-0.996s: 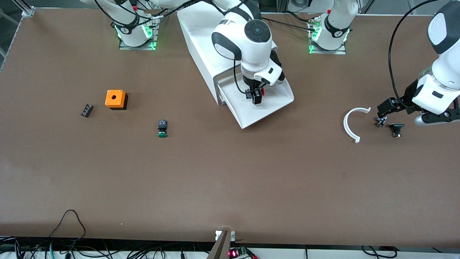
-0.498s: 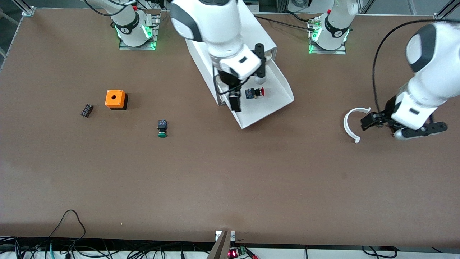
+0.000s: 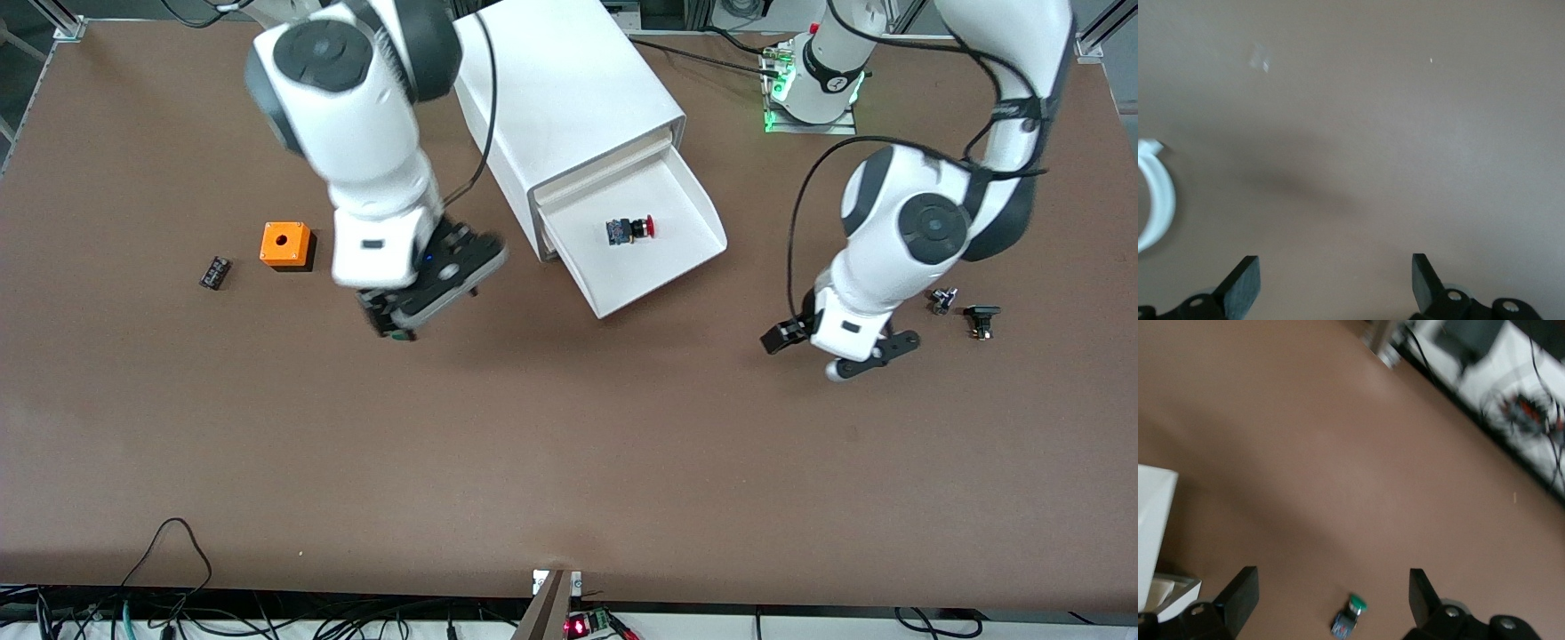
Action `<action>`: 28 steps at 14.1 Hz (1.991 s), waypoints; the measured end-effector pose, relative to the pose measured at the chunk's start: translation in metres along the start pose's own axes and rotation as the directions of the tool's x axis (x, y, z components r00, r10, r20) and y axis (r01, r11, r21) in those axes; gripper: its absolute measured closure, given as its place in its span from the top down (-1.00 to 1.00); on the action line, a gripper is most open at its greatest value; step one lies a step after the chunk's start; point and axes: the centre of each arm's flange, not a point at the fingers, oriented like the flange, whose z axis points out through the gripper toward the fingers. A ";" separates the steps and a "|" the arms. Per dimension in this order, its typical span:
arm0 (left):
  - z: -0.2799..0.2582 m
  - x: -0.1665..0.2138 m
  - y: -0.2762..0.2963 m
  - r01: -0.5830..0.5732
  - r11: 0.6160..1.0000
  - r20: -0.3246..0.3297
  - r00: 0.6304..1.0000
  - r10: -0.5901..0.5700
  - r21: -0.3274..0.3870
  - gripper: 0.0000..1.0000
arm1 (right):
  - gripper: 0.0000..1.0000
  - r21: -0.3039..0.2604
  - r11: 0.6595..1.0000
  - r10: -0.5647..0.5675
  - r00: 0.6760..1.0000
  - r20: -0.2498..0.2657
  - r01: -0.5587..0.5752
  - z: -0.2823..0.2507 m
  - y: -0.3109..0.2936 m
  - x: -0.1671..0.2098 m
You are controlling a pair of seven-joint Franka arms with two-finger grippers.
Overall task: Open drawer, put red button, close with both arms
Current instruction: 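Push the drawer shut with the left gripper while the right gripper withdraws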
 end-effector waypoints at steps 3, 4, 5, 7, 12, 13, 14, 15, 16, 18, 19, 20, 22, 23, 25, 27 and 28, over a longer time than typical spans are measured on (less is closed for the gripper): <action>0.027 -0.022 0.029 0.034 0.999 0.001 0.999 -0.034 -0.016 1.00 | 1.00 -0.072 0.915 0.403 0.907 0.123 -0.397 0.041 0.044 -0.027; 0.034 -0.033 0.040 0.042 0.999 0.003 0.999 -0.042 -0.019 1.00 | 1.00 -0.103 0.867 0.498 0.854 0.150 -0.488 0.050 0.054 -0.036; 0.040 -0.045 0.051 0.046 0.999 0.009 0.999 -0.046 -0.017 1.00 | 1.00 -0.133 0.819 0.573 0.802 0.169 -0.557 0.057 0.067 -0.045; 0.053 -0.077 0.071 0.054 0.999 0.022 0.998 -0.054 -0.007 1.00 | 1.00 -0.176 0.735 0.678 0.713 0.179 -0.655 0.058 0.112 -0.067; 0.074 -0.133 0.089 0.010 1.000 0.064 0.998 -0.012 0.024 1.00 | 1.00 -0.196 0.648 0.762 0.622 0.179 -0.736 0.036 0.239 -0.130; 0.074 -0.145 0.094 -0.009 1.000 0.072 0.997 0.008 0.022 1.00 | 1.00 -0.199 0.640 0.769 0.615 0.175 -0.743 0.026 0.245 -0.138; 0.072 -0.160 0.100 -0.035 0.999 0.079 0.996 0.034 0.018 1.00 | 1.00 -0.202 0.631 0.775 0.608 0.171 -0.749 0.015 0.247 -0.147; 0.068 -0.179 0.106 -0.067 0.998 0.086 0.994 0.066 0.012 1.00 | 1.00 -0.203 0.634 0.774 0.610 0.170 -0.746 0.006 0.253 -0.158; 0.065 -0.200 0.112 -0.102 0.995 0.094 0.990 0.101 0.008 1.00 | 1.00 -0.199 0.656 0.754 0.632 0.176 -0.728 -0.001 0.263 -0.173; 0.062 -0.240 0.120 -0.166 0.986 0.108 0.980 0.164 0.005 1.00 | 1.00 -0.151 0.690 0.723 0.662 0.201 -0.708 -0.012 0.292 -0.203; 0.063 -0.256 0.121 -0.192 0.981 0.117 0.975 0.190 0.008 1.00 | 1.00 -0.116 0.697 0.713 0.668 0.212 -0.708 -0.015 0.306 -0.217; 0.065 -0.271 0.122 -0.215 0.976 0.126 0.969 0.212 0.012 1.00 | 1.00 -0.092 0.707 0.702 0.678 0.219 -0.701 -0.018 0.317 -0.228; 0.072 -0.292 0.119 -0.249 0.968 0.144 0.959 0.243 0.024 1.00 | 1.00 -0.069 0.736 0.669 0.709 0.223 -0.673 -0.022 0.318 -0.237; 0.073 -0.298 0.119 -0.257 0.966 0.148 0.957 0.251 0.027 1.00 | 1.00 -0.065 0.747 0.657 0.720 0.223 -0.661 -0.025 0.310 -0.236; 0.070 -0.303 0.121 -0.267 0.964 0.146 0.954 0.261 0.022 1.00 | 1.00 -0.059 0.763 0.639 0.735 0.228 -0.644 -0.029 0.292 -0.239; 0.066 -0.303 0.121 -0.267 0.963 0.139 0.955 0.262 0.018 1.00 | 1.00 -0.057 0.764 0.636 0.736 0.235 -0.642 -0.028 0.280 -0.255; 0.065 -0.302 0.121 -0.266 0.964 0.137 0.955 0.262 0.017 1.00 | 1.00 -0.057 0.763 0.637 0.734 0.237 -0.644 -0.028 0.276 -0.263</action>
